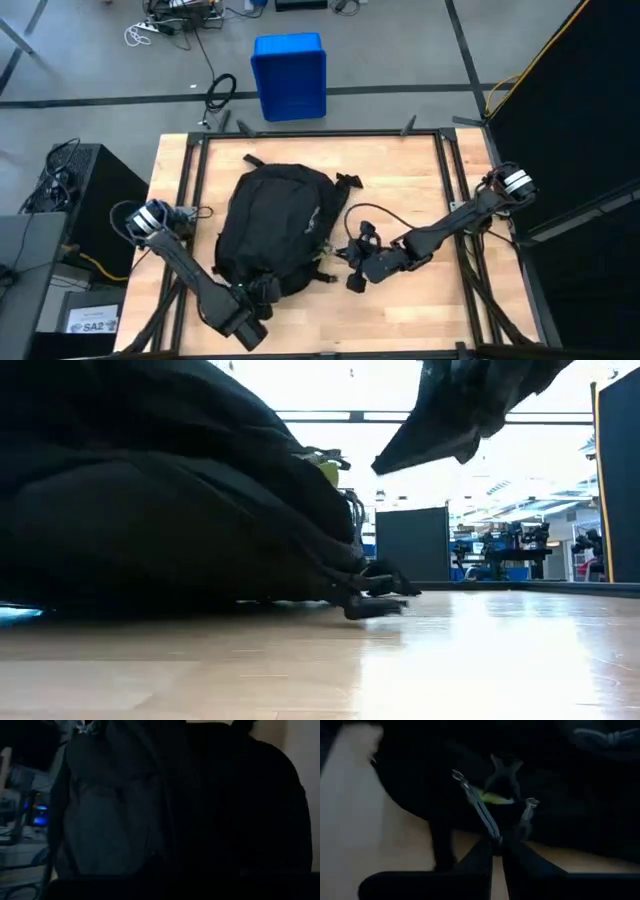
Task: Unpack backpack
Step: Close the backpack
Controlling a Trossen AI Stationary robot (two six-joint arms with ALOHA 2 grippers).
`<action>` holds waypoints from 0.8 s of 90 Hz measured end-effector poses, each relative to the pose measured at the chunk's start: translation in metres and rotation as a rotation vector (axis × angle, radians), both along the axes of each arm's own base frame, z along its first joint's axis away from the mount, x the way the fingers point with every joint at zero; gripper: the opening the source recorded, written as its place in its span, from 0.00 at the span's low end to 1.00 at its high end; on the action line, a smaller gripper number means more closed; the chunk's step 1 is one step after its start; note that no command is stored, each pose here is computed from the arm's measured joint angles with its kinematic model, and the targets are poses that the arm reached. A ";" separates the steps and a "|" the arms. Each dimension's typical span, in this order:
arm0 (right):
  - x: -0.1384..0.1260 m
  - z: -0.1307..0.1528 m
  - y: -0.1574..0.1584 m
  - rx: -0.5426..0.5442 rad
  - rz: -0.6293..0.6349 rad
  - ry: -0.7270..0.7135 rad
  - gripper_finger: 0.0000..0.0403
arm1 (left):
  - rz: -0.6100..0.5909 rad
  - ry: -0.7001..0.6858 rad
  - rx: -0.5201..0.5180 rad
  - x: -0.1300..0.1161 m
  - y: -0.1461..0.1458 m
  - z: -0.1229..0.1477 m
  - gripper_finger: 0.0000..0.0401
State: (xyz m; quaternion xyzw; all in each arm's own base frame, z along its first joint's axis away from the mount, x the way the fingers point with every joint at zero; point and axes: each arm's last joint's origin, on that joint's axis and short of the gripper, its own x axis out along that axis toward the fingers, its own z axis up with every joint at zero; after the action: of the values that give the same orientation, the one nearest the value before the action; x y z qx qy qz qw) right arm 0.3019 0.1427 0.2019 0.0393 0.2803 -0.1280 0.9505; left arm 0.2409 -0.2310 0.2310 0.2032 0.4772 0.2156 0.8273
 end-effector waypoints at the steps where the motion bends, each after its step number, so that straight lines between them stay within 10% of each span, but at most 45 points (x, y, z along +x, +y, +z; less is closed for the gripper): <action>1: -0.001 0.001 0.001 -0.003 -0.001 -0.005 0.00 | 0.000 0.001 0.001 0.000 0.000 0.000 0.00; 72: -0.044 0.013 -0.004 -0.125 -0.253 0.039 0.01 | 0.008 0.080 -0.017 -0.020 -0.008 -0.002 0.00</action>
State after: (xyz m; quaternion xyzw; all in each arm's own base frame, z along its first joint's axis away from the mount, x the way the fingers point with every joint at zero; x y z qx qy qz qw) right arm 0.2579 0.1388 0.2148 0.0124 0.2831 -0.2649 0.9217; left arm 0.2214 -0.2394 0.2290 0.2026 0.5124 0.2065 0.8086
